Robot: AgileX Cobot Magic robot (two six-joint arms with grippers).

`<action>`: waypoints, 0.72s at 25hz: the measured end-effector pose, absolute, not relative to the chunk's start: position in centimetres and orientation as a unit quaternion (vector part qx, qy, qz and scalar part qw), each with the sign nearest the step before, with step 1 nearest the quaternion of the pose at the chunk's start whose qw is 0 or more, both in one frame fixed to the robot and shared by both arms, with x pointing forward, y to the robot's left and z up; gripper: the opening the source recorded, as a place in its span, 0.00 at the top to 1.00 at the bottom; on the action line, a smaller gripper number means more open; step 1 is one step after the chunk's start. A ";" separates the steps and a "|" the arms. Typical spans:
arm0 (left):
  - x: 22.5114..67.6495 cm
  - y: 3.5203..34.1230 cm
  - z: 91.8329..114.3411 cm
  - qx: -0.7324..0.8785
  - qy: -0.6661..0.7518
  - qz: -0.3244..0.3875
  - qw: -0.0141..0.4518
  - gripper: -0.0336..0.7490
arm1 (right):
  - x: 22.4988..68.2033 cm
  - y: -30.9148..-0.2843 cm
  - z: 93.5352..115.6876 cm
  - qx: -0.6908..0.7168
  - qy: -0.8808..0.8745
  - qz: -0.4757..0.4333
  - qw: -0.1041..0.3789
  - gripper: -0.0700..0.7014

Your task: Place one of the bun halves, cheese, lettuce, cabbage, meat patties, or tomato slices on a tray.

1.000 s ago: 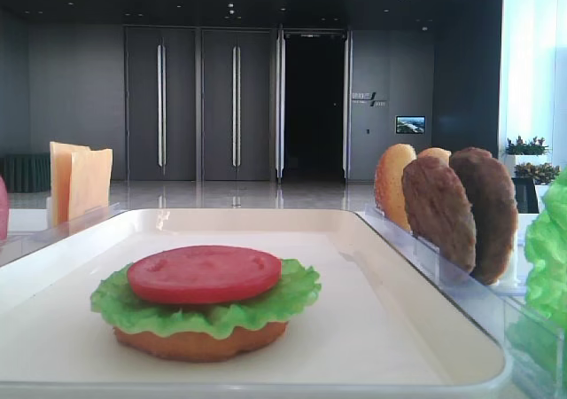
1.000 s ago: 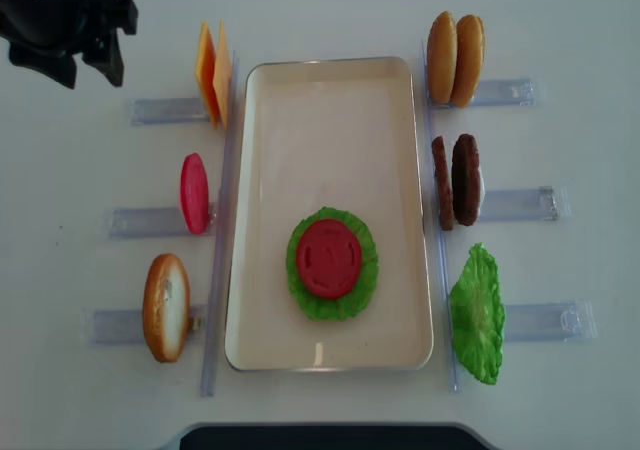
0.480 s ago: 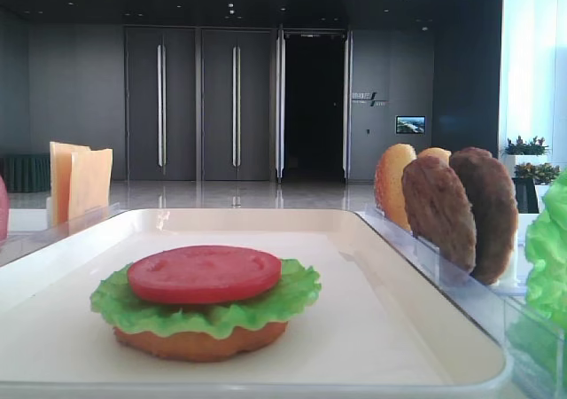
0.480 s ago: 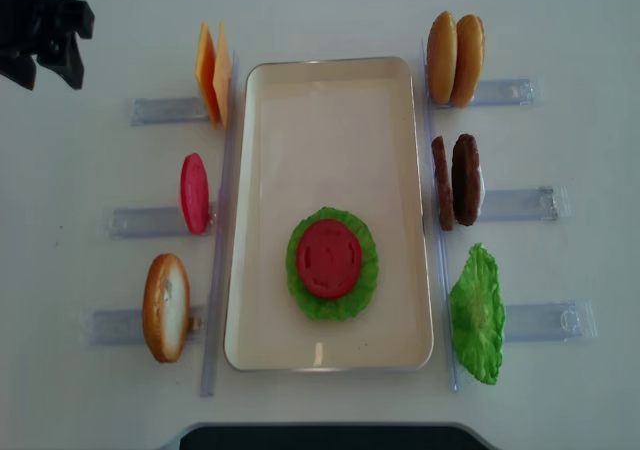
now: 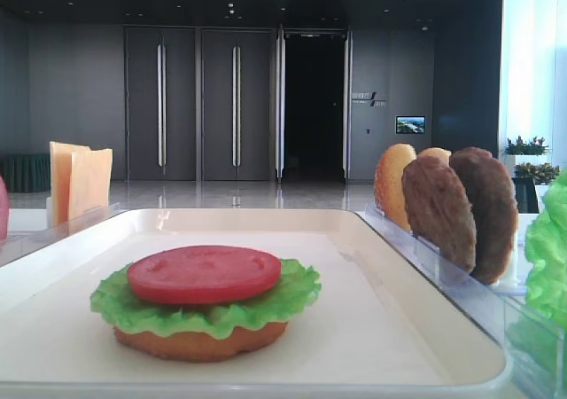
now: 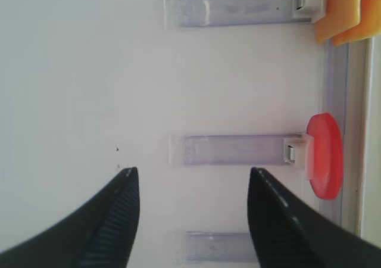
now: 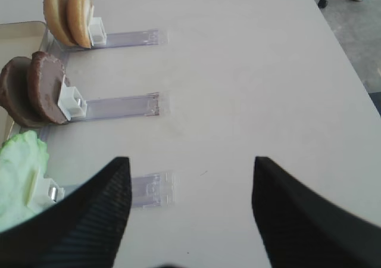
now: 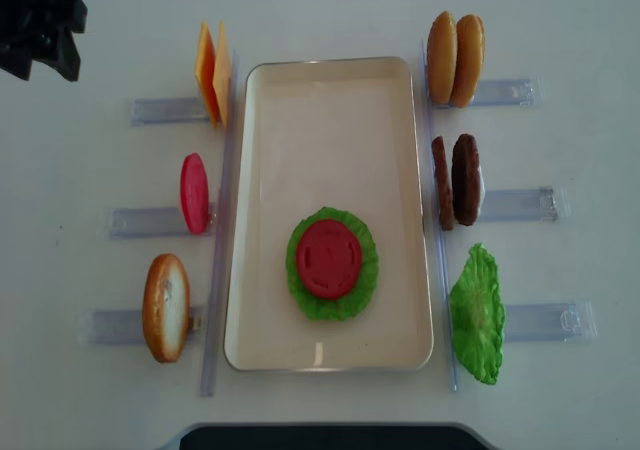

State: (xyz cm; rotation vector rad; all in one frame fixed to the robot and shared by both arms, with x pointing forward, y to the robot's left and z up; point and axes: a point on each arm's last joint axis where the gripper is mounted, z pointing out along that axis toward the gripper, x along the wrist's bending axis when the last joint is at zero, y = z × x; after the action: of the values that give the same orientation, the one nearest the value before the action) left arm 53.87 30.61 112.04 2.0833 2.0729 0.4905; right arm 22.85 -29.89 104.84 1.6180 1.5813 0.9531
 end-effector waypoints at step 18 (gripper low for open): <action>35.7 29.9 124.3 0.660 0.609 0.316 0.305 0.40 | 22.9 -29.9 104.8 0.621 0.607 0.366 0.337 0.36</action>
State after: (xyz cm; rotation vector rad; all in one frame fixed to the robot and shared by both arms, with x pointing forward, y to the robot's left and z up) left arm 35.67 29.89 124.30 1.7485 1.6131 0.8380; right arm 22.85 -29.89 104.84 1.6180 1.5813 0.9531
